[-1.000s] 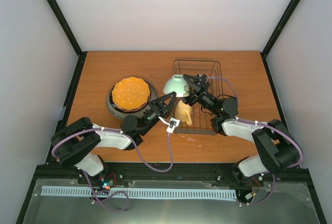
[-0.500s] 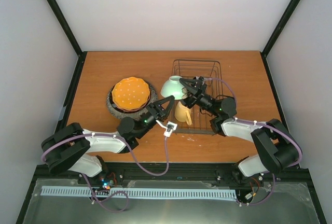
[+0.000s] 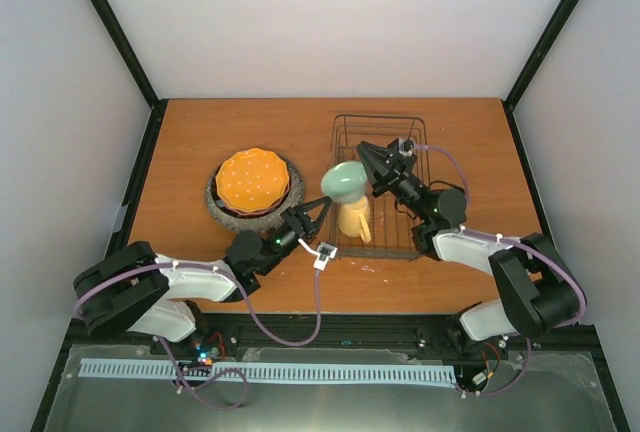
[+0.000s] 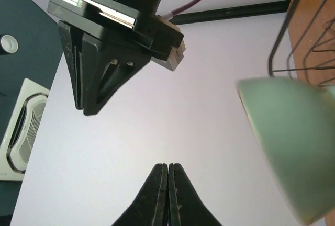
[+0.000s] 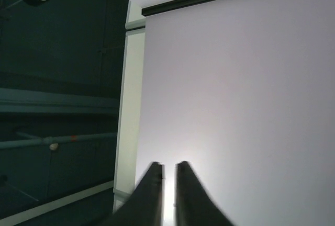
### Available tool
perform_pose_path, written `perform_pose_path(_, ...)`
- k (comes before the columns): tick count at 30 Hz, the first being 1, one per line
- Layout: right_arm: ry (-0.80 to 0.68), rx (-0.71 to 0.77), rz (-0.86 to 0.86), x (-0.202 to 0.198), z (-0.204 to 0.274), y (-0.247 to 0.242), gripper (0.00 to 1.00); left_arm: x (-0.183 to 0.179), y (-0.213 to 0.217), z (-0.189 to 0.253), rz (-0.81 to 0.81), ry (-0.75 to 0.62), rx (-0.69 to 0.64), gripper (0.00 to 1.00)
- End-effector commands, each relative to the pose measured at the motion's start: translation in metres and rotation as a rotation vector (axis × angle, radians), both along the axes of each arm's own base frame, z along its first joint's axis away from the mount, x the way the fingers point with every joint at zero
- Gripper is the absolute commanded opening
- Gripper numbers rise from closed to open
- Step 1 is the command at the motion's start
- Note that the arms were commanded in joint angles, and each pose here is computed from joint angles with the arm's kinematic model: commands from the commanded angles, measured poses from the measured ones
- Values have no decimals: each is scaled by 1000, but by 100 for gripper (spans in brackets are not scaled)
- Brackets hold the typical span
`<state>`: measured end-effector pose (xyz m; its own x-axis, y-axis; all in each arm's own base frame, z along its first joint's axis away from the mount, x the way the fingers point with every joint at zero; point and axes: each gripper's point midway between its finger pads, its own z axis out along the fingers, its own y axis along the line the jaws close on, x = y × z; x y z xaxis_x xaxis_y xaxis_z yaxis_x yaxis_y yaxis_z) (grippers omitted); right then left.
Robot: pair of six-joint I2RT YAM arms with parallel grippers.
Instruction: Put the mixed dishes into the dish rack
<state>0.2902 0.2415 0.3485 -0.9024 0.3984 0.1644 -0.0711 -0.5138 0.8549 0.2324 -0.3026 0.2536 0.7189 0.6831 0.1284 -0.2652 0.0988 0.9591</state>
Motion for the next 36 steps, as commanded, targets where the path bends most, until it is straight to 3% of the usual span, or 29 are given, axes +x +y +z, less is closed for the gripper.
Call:
perform_pose_path(1,-22,79,56,-18,23,-8,3,1,6,10,27,-26,1,1)
perform_pose_path(5,-18,-2,57,-16,17,-3,3,0,6,12,22,-26,-9,1)
perform_pose_path(10,56,-326,-27,5,-31,-1,3,23,-8,16,-16,14,-96,1)
perform_pose_path(14,15,-395,-90,6,-38,-30,3,47,-22,21,-18,-42,-174,1)
perform_pose_path(17,-14,-567,-164,9,-50,-50,3,53,-22,36,-9,-100,-272,1)
perform_pose_path(18,40,-670,-190,12,-66,-59,3,58,-20,38,6,-82,-297,1)
perform_pose_path(23,-78,-1120,-352,25,-68,-91,41,63,1,54,27,0,-453,1)
perform_pose_path(25,-80,-1194,-358,31,-70,-96,45,64,11,64,15,75,-552,1)
perform_pose_path(28,-63,-1252,-333,43,-81,-96,44,67,26,80,-13,246,-694,1)
perform_pose_path(30,-47,-1308,-322,53,-92,-98,46,66,39,92,-50,356,-790,7)
perform_pose_path(32,-33,-1397,-314,63,-103,-102,50,66,53,106,-80,450,-885,19)
perform_pose_path(36,-23,-1527,-236,80,-131,-101,57,62,66,129,-108,554,-947,35)
